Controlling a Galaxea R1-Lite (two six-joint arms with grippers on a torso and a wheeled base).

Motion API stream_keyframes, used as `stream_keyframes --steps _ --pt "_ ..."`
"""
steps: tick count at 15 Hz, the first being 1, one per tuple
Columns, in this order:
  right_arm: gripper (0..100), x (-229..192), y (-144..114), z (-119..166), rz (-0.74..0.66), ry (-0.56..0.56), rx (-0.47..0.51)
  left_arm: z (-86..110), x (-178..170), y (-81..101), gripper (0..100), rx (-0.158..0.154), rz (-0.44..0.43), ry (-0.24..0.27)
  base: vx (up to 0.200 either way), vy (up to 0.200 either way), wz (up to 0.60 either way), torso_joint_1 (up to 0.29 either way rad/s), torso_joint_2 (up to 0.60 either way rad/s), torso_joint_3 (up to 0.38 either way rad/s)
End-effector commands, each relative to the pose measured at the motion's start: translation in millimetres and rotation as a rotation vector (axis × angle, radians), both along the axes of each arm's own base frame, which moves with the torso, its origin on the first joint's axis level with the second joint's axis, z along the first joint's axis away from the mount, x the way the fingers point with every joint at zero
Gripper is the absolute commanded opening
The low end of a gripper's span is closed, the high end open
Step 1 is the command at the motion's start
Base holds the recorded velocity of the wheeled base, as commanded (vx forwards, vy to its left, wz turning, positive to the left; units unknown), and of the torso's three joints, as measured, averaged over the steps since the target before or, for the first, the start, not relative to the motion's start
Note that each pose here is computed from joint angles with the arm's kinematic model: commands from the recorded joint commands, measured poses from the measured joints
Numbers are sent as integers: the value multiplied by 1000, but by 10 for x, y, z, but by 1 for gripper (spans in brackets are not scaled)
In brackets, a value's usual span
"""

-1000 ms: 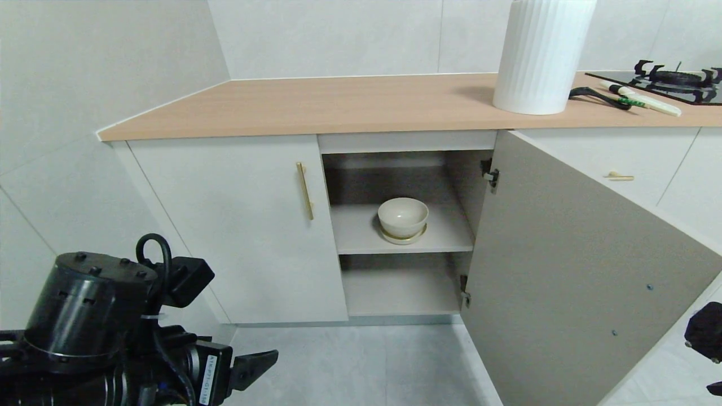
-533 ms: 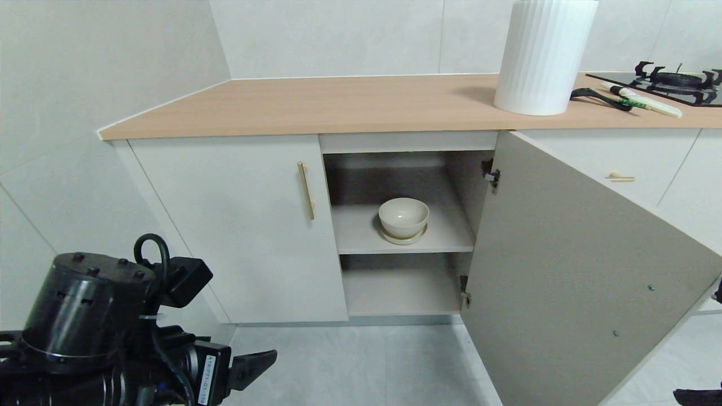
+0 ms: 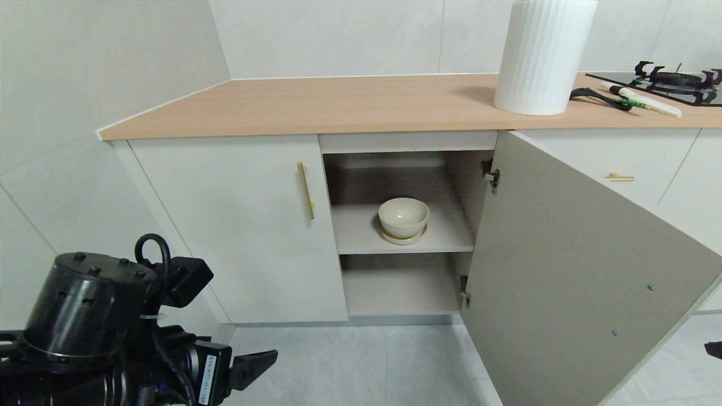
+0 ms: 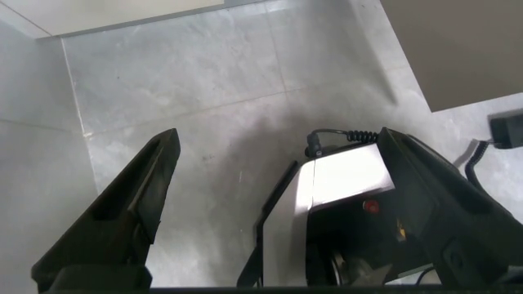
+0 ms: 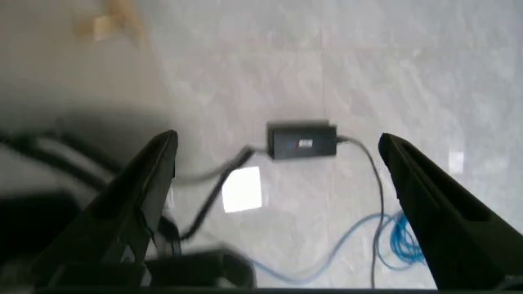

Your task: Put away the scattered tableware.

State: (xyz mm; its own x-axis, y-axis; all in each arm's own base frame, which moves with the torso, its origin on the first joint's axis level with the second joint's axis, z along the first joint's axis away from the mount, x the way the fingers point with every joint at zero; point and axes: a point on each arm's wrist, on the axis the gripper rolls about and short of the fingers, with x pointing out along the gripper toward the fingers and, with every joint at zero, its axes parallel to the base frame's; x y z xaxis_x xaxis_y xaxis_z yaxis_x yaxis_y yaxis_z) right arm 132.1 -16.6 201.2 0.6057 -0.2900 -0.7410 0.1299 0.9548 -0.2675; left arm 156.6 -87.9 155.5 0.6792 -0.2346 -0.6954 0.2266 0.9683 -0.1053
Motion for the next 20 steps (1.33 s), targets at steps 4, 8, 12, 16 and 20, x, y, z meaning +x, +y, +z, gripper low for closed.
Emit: stream_keyframes --steps 4,8,12,16,20 --pt "100 392 -91 -69 -119 -93 80 -1 1 0 100 0 1 1 0 0 0 0 0 0" --pt "100 550 -85 -87 -133 -159 178 -1 1 0 100 -1 2 1 0 0 0 0 0 0" --pt "100 556 -21 -92 -96 -158 214 -1 1 0 100 -1 2 1 0 0 0 0 0 0" --pt "100 565 225 -114 -32 -152 284 -1 1 0 100 -1 2 1 0 0 0 0 0 0" --pt "100 583 547 -197 28 -107 379 6 0 0 100 -3 2 -2 0 0 0 0 0 0"
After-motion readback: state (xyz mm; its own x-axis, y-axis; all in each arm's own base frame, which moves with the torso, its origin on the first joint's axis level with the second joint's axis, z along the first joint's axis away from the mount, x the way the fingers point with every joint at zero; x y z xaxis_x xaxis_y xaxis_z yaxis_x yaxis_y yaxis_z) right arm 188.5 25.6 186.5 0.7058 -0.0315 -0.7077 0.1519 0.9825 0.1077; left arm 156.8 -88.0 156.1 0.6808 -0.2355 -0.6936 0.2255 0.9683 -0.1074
